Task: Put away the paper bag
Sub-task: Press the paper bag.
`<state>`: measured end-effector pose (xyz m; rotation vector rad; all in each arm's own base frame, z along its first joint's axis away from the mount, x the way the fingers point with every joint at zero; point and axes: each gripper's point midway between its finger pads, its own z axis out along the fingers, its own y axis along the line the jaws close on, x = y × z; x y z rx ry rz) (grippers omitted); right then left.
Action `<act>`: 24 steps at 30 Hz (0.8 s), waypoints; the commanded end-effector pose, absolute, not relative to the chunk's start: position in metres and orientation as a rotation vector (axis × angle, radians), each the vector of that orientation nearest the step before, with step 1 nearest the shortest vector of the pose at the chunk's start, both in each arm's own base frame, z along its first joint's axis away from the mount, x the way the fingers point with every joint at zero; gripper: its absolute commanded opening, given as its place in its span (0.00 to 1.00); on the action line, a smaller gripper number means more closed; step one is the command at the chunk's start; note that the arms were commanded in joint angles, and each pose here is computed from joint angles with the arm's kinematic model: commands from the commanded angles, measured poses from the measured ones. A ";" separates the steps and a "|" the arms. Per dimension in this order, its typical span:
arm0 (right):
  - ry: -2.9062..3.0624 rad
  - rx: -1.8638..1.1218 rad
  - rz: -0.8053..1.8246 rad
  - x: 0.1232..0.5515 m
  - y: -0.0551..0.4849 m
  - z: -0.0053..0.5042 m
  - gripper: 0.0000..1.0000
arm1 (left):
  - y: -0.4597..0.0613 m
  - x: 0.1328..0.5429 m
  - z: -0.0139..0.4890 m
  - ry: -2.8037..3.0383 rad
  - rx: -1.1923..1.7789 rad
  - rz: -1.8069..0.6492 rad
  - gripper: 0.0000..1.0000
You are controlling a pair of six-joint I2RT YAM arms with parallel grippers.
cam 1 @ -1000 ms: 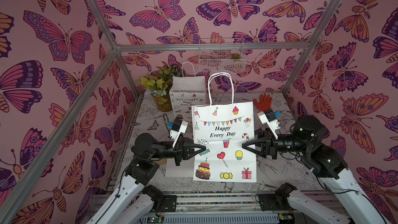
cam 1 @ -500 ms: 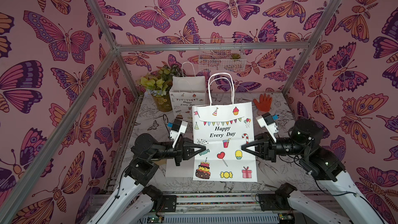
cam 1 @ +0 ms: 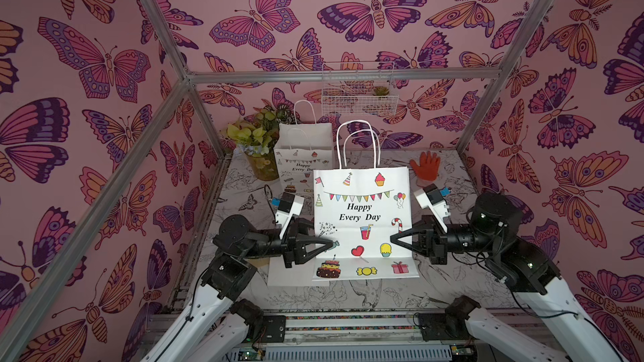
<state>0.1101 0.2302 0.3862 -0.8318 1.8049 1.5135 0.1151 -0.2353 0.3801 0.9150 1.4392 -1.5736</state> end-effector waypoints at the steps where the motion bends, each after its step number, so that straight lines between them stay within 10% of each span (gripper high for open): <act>1: 1.753 -0.845 1.486 0.108 0.228 0.403 0.00 | -0.235 0.109 0.385 1.407 0.954 -1.581 0.53; 6: 1.729 -0.838 1.469 0.109 0.227 0.410 0.00 | -0.235 0.105 0.383 1.406 0.980 -1.599 0.51; 21: 1.689 -0.869 1.446 0.114 0.230 0.422 0.00 | -0.236 0.101 0.379 1.405 1.001 -1.609 0.00; 24: 1.667 -0.887 1.421 0.114 0.230 0.432 0.14 | -0.237 0.103 0.378 1.413 1.000 -1.613 0.00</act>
